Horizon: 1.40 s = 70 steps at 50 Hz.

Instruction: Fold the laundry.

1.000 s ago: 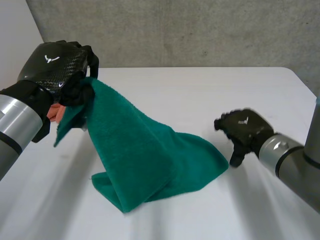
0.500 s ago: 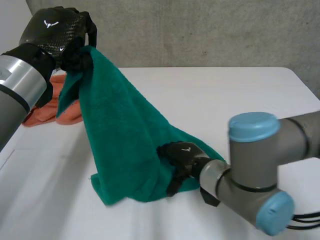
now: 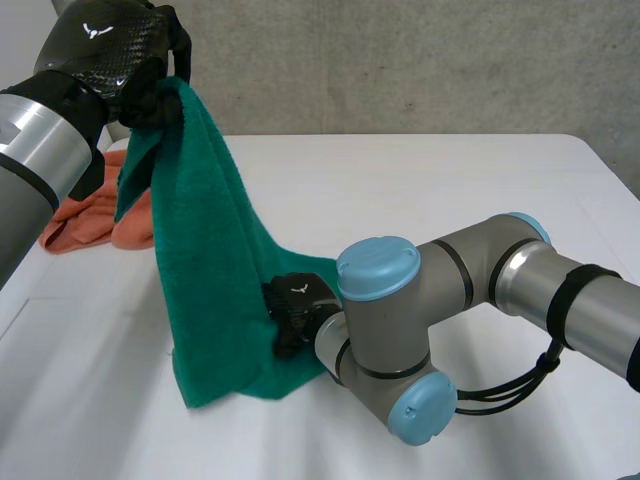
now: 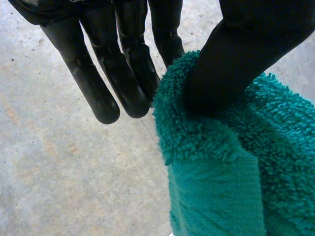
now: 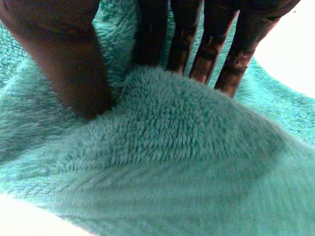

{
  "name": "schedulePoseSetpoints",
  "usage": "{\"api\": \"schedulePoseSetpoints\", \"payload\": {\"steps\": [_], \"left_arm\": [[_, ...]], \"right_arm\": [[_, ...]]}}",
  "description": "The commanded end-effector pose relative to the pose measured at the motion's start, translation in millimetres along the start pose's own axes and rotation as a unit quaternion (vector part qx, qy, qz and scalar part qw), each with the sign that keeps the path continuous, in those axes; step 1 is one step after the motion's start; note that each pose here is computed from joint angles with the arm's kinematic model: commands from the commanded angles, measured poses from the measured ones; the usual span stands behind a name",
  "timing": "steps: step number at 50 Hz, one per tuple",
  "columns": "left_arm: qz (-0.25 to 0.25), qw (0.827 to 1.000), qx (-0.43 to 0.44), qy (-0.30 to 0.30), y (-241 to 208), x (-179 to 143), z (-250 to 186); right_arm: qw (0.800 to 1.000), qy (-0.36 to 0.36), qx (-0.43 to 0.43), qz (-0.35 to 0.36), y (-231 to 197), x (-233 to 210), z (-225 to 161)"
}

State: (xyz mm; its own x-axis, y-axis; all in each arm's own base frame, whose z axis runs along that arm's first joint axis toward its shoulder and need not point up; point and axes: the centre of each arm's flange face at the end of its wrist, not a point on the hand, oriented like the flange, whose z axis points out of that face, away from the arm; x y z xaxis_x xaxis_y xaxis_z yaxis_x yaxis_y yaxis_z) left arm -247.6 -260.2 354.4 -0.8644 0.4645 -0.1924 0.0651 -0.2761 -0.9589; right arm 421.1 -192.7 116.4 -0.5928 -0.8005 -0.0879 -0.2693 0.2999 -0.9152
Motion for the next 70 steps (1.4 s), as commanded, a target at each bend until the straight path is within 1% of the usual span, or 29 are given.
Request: {"api": "schedulePoseSetpoints", "payload": {"steps": [1, 3, 4, 7, 8, 11, 12, 13, 15, 16, 20, 24, 27, 31, 32, 34, 35, 40, 42, 45, 49, 50, 53, 54, 56, 57, 61, 67, 70], "left_arm": [[0.001, 1.0, 0.004, -0.001, -2, -1, 1], [0.001, 1.0, 0.005, -0.001, -3, -1, 0], [0.001, 1.0, 0.005, -0.001, -4, -1, 0], [0.002, 1.0, 0.007, -0.002, -5, -1, -1], [0.001, 1.0, 0.003, -0.003, -3, -2, -2], [0.001, 1.0, -0.001, -0.005, -1, -3, -3], [0.0, 1.0, -0.006, -0.005, 2, -4, -3], [0.0, 1.0, -0.008, -0.005, 3, -4, -4], [-0.001, 1.0, -0.016, -0.005, 7, -4, -5], [-0.003, 1.0, -0.024, -0.003, 11, -2, -8], [-0.01, 0.999, -0.048, 0.005, 20, 2, -15], [-0.018, 0.997, -0.078, 0.018, 32, 12, -24], [-0.024, 0.995, -0.095, 0.033, 42, 21, -32], [-0.03, 0.991, -0.126, 0.042, 60, 29, -39], [-0.032, 0.988, -0.141, 0.045, 70, 32, -41], [-0.035, 0.985, -0.159, 0.048, 82, 34, -41], [-0.037, 0.982, -0.178, 0.053, 94, 37, -41], [-0.045, 0.971, -0.227, 0.062, 126, 44, -43], [-0.046, 0.967, -0.241, 0.064, 137, 45, -43], [-0.048, 0.963, -0.256, 0.065, 148, 47, -42], [-0.048, 0.964, -0.255, 0.062, 150, 44, -38], [-0.047, 0.965, -0.251, 0.061, 147, 43, -37], [-0.046, 0.967, -0.245, 0.058, 145, 41, -35], [-0.045, 0.968, -0.241, 0.058, 143, 41, -34], [-0.045, 0.968, -0.241, 0.058, 142, 41, -35], [-0.044, 0.969, -0.237, 0.057, 140, 41, -36], [-0.043, 0.97, -0.23, 0.058, 134, 41, -38], [-0.043, 0.97, -0.232, 0.063, 133, 45, -42], [-0.044, 0.97, -0.231, 0.064, 133, 45, -43]], "right_arm": [[1.0, 0.006, -0.021, 0.001, -8, 5, -14], [1.0, 0.006, -0.02, -0.005, -20, 5, -25], [1.0, 0.009, -0.01, -0.025, -37, 7, -41], [0.996, 0.033, 0.012, -0.082, -69, 24, -69], [0.989, 0.059, 0.017, -0.131, -85, 43, -85], [0.974, 0.105, 0.011, -0.201, -102, 73, -107], [0.963, 0.125, -0.002, -0.24, -107, 87, -116], [0.957, 0.137, -0.008, -0.256, -110, 94, -120], [0.948, 0.153, -0.015, -0.278, -117, 105, -126], [0.943, 0.168, -0.008, -0.288, -129, 112, -133], [0.932, 0.209, 0.036, -0.293, -168, 128, -153], [0.921, 0.23, 0.073, -0.304, -195, 137, -162], [0.921, 0.222, 0.079, -0.311, -198, 143, -150], [0.932, 0.185, 0.048, -0.307, -172, 154, -110], [0.935, 0.171, 0.03, -0.31, -158, 157, -95], [0.935, 0.16, 0.009, -0.318, -142, 158, -81], [0.932, 0.145, -0.014, -0.331, -126, 156, -68], [0.923, 0.114, -0.075, -0.36, -79, 149, -37], [0.922, 0.122, -0.087, -0.358, -72, 153, -34], [0.919, 0.155, -0.085, -0.352, -76, 158, -34], [0.931, 0.187, -0.044, -0.311, -95, 160, -41], [0.938, 0.196, -0.022, -0.283, -107, 159, -51], [0.95, 0.203, 0.012, -0.236, -125, 151, -72], [0.957, 0.203, 0.031, -0.205, -135, 147, -89], [0.962, 0.205, 0.043, -0.175, -140, 150, -105], [0.967, 0.208, 0.043, -0.142, -138, 158, -119], [0.977, 0.194, 0.01, -0.085, -110, 168, -137], [0.985, 0.156, -0.055, -0.042, -59, 158, -148], [0.986, 0.15, -0.062, -0.034, -34, 156, -146]]}}
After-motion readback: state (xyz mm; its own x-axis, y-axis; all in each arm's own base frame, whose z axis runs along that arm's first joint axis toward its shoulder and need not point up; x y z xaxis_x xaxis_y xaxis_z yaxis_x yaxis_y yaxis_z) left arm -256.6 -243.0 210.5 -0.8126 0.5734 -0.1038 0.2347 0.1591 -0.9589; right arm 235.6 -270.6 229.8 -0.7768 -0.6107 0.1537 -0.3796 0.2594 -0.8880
